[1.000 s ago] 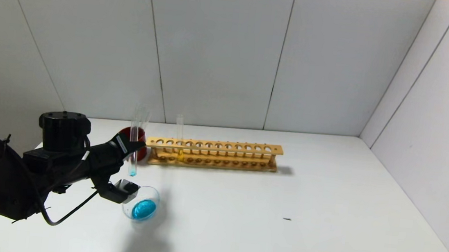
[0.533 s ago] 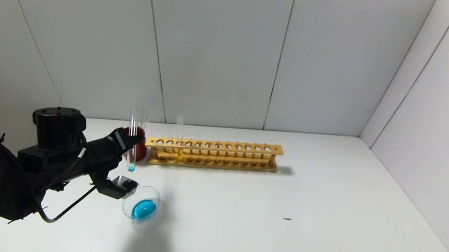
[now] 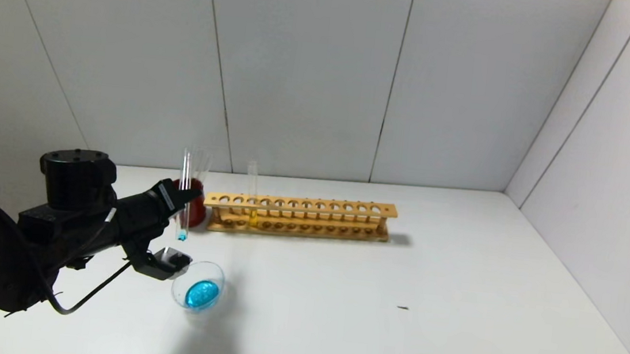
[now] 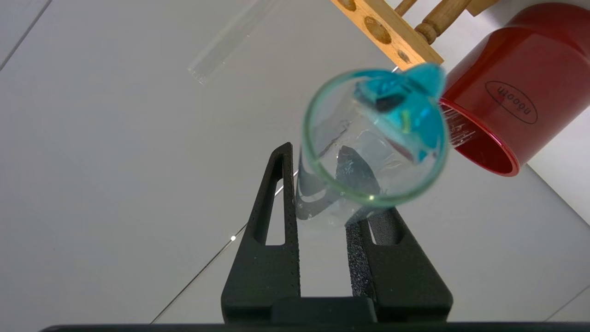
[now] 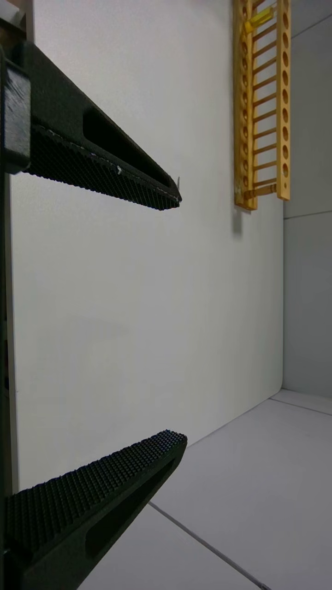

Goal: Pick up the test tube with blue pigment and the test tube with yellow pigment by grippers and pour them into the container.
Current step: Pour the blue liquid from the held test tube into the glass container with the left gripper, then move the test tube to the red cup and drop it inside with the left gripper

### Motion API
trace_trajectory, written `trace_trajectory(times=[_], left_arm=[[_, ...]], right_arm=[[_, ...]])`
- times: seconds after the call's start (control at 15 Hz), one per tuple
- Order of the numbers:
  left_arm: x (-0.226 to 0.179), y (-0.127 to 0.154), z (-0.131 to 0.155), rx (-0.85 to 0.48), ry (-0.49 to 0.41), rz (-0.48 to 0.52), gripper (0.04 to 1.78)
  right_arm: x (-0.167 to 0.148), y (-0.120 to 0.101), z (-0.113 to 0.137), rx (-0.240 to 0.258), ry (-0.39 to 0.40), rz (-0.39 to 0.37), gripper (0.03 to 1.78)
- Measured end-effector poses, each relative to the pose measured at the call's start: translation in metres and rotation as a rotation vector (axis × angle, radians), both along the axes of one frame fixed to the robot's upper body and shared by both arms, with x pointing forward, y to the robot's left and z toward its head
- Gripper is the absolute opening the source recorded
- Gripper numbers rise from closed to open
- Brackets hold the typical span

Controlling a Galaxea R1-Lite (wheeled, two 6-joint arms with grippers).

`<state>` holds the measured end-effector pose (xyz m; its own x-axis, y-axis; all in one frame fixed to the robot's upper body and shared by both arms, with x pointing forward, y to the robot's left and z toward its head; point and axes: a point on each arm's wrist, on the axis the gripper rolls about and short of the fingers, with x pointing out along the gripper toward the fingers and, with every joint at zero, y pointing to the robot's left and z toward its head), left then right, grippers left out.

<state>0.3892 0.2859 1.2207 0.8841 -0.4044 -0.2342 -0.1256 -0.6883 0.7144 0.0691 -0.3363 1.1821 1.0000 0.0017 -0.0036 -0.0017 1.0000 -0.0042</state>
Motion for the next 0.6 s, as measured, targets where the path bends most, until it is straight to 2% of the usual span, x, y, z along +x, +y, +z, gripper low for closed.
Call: trace_trajectory(times=[0.27,0.6], left_arm=[[-0.003,0.003,0.004,-0.084,0.029,0.066,0.33],[-0.020,0.025,0.013,-0.429,0.138,0.336,0.33]], right_arm=[[0.000,0.000,0.000,0.000,0.000,0.001,1.75],[0.000,0.000,0.000,0.000,0.000,0.000,1.75]])
